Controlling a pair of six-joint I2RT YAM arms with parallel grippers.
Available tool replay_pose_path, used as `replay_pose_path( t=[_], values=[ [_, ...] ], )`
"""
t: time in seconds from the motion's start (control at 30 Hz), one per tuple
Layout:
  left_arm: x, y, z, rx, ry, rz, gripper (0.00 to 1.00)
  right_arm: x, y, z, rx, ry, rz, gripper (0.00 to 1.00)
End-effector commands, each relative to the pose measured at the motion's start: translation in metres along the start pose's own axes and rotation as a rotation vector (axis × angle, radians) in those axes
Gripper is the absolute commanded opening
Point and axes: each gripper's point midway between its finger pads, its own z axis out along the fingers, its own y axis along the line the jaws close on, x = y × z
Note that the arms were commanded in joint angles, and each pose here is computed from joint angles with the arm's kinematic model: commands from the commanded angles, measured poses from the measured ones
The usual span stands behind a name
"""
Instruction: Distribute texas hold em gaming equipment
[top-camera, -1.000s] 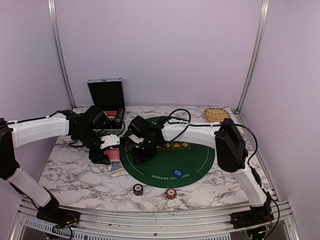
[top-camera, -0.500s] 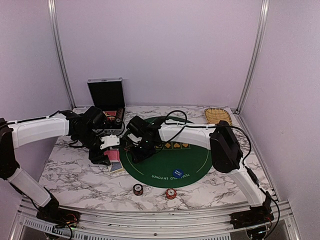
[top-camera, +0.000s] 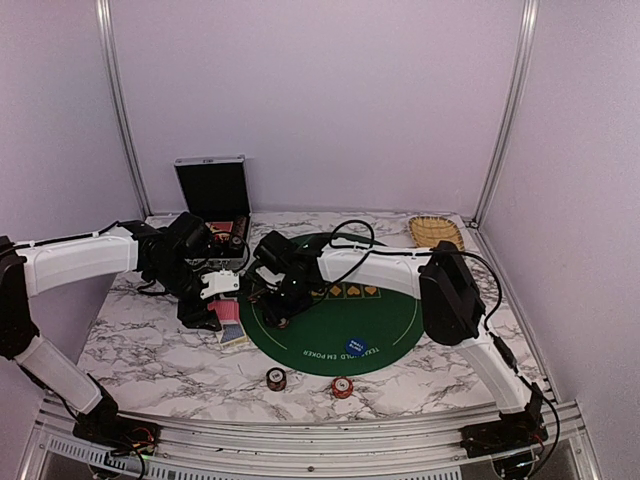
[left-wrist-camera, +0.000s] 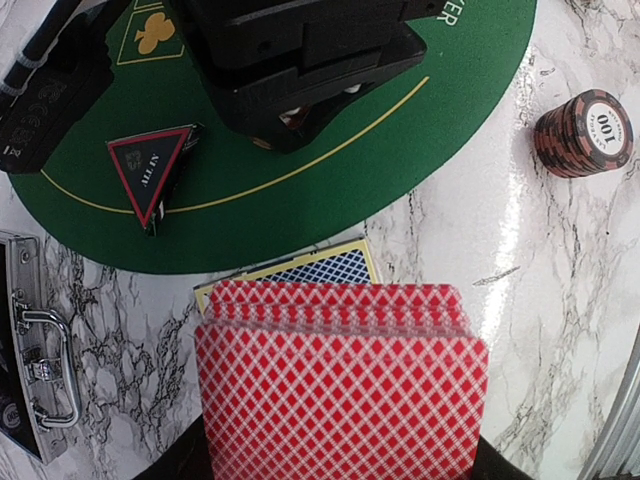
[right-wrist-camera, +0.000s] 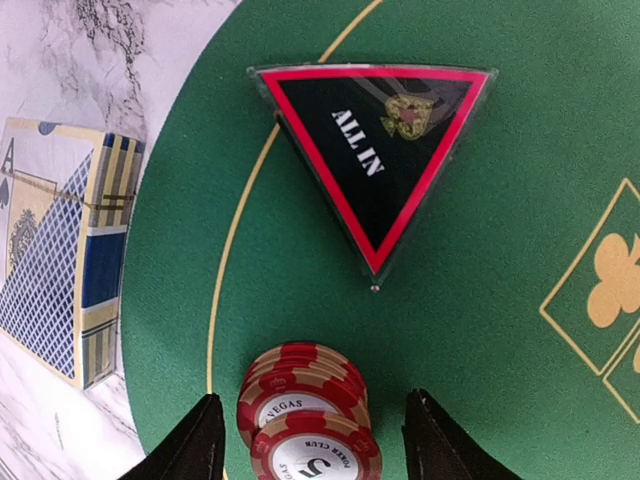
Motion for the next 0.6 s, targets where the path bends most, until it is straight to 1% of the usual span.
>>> replay_pose_path(
  t=[0.0,0.07,0.37,0.57],
  values=[
    [-0.005,-0.001,-0.01,0.0,-0.034,0.001,0.0,-0.019,0.002,-0.027,-0.008,-0.057,-0.011,0.62],
    [-0.005,0.0,-0.01,-0.002,-0.033,0.0,0.0,-0.022,0.002,-0.035,-0.009,-0.07,-0.016,0.67],
    [-0.007,0.0,-0.011,-0.001,-0.037,-0.005,0.0,-0.024,0.002,-0.071,0.001,-0.123,-0.028,0.75],
    [-0.007,0.001,-0.013,-0.009,-0.038,-0.004,0.0,-0.006,-0.008,-0.086,0.036,-0.099,-0.029,0.78]
  ],
)
